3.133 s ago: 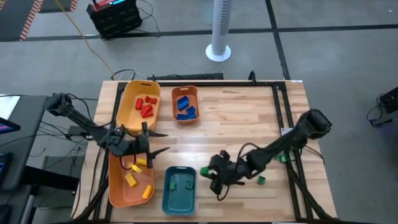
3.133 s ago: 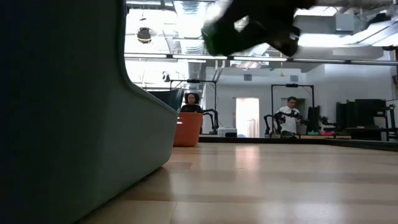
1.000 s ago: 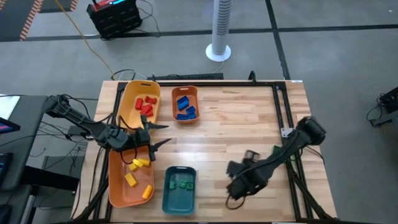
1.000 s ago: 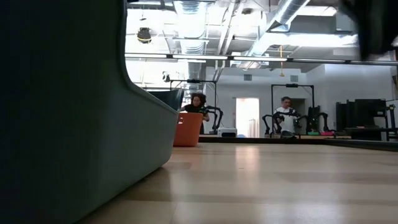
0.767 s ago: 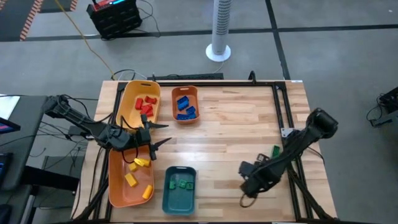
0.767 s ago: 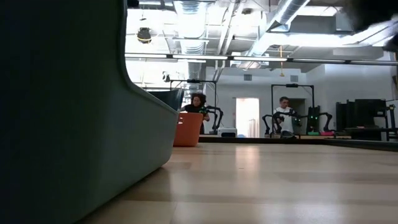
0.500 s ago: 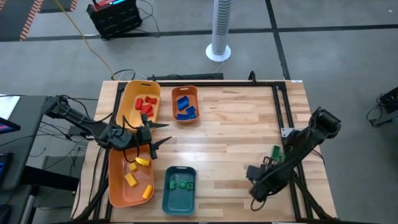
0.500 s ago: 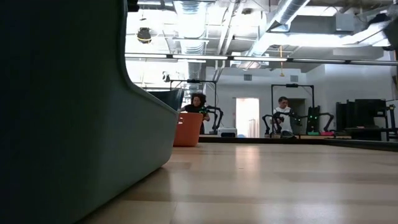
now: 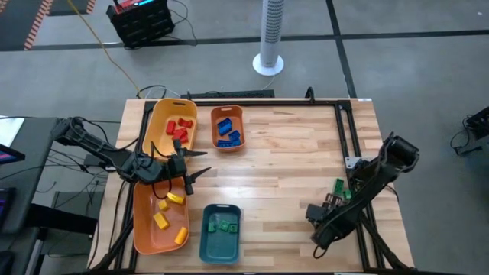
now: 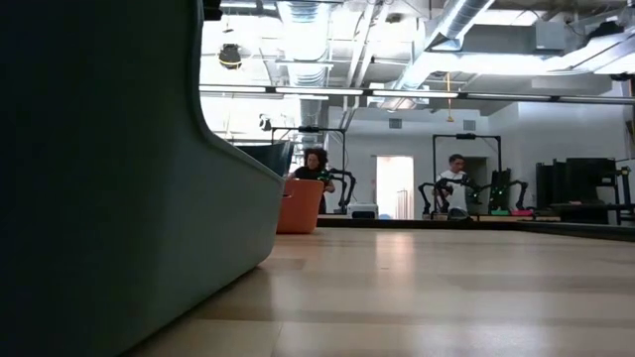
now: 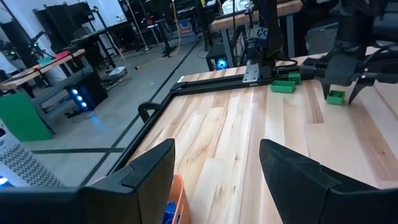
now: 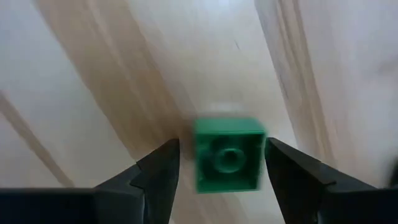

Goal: Sort blocks
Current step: Put the green game piece into the blue bin

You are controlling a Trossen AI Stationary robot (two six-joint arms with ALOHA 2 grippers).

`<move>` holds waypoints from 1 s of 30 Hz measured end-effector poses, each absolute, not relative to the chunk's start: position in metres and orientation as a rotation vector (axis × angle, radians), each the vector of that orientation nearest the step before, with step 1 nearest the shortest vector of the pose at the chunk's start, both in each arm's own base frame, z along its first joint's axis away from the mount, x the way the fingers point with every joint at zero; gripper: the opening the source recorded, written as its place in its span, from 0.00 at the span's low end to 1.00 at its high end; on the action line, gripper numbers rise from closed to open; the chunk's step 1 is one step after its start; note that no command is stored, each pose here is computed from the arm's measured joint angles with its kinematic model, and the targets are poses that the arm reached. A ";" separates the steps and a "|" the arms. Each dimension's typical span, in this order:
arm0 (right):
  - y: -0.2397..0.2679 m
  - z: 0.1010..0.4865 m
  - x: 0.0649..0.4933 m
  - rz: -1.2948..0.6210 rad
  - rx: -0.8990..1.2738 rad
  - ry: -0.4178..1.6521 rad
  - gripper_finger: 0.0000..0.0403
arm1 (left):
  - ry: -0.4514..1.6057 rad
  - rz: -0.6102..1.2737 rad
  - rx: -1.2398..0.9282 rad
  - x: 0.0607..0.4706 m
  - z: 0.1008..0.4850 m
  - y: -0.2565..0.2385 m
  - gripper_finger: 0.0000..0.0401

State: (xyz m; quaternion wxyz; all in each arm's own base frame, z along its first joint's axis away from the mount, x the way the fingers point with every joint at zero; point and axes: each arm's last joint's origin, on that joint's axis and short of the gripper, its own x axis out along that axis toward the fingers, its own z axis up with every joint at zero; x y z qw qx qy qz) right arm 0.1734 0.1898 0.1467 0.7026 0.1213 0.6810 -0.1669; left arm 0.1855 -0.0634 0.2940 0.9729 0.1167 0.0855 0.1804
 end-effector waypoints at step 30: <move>0.211 0.217 0.395 0.100 0.047 0.908 0.26 | 0.198 0.364 0.237 0.185 0.291 -0.063 0.58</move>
